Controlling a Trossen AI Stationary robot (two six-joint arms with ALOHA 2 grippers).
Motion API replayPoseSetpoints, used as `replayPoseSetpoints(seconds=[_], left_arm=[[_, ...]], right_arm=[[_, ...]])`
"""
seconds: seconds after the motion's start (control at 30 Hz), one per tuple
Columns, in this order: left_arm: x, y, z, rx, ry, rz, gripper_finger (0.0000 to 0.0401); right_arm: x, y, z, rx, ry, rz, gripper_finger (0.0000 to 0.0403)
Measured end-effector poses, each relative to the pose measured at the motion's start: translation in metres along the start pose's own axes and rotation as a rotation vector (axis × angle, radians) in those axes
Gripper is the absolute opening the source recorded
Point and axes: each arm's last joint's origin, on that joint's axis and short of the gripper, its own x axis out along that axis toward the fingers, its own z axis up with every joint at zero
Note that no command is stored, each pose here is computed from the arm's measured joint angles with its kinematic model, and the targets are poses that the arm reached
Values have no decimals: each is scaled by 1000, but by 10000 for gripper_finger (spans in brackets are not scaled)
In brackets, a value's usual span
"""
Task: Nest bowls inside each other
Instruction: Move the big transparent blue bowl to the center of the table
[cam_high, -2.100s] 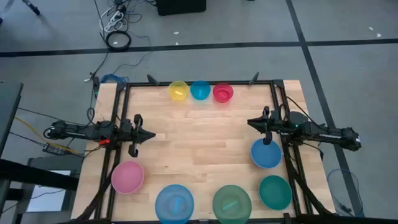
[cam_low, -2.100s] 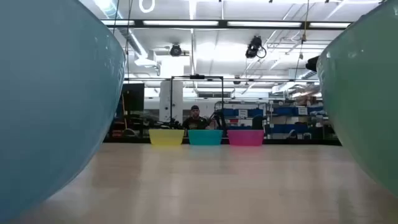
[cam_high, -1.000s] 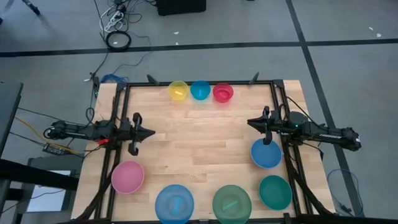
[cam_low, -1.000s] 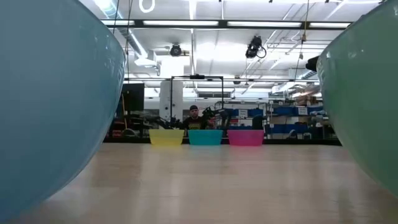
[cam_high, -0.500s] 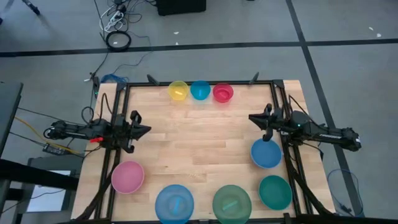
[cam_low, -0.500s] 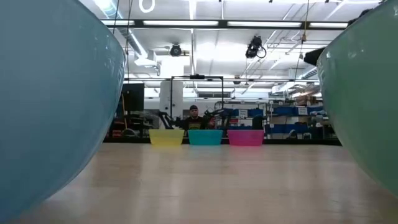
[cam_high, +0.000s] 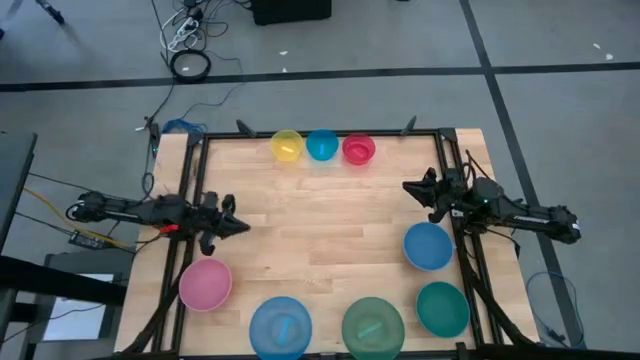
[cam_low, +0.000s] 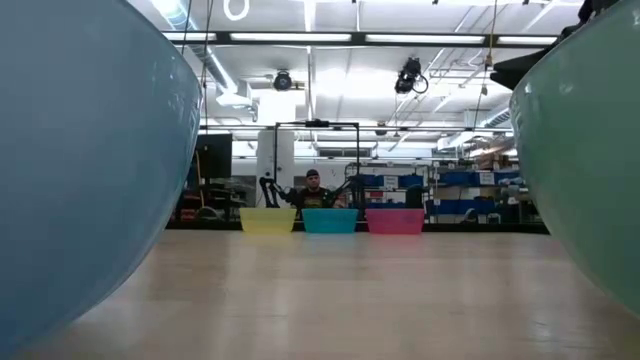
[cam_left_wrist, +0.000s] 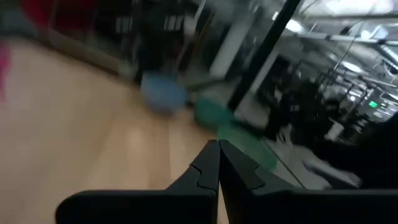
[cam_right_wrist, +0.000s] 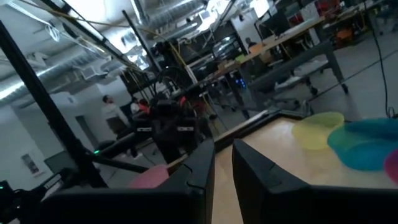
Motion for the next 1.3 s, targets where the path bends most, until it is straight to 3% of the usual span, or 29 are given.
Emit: replayPoseSetpoints(seconds=[0.2,0.37,0.7,1.0,1.13,1.3], left_arm=[[11,4,-13,-133,201,11,15],[30,-6,1,-157,289,-56,16],[100,-24,2,-206,684,-115,16],[172,-68,-1,-92,970,-117,16],[186,-83,-1,13,1082,5,23],[199,-95,-8,111,1168,125,66]], right_arm=[[0,0,-1,21,9,-3,48],[0,0,0,40,-3,3,48],[0,1,1,81,-12,8,48],[0,1,2,87,-21,13,48],[0,1,2,82,-21,13,48],[0,1,2,71,-20,14,48]])
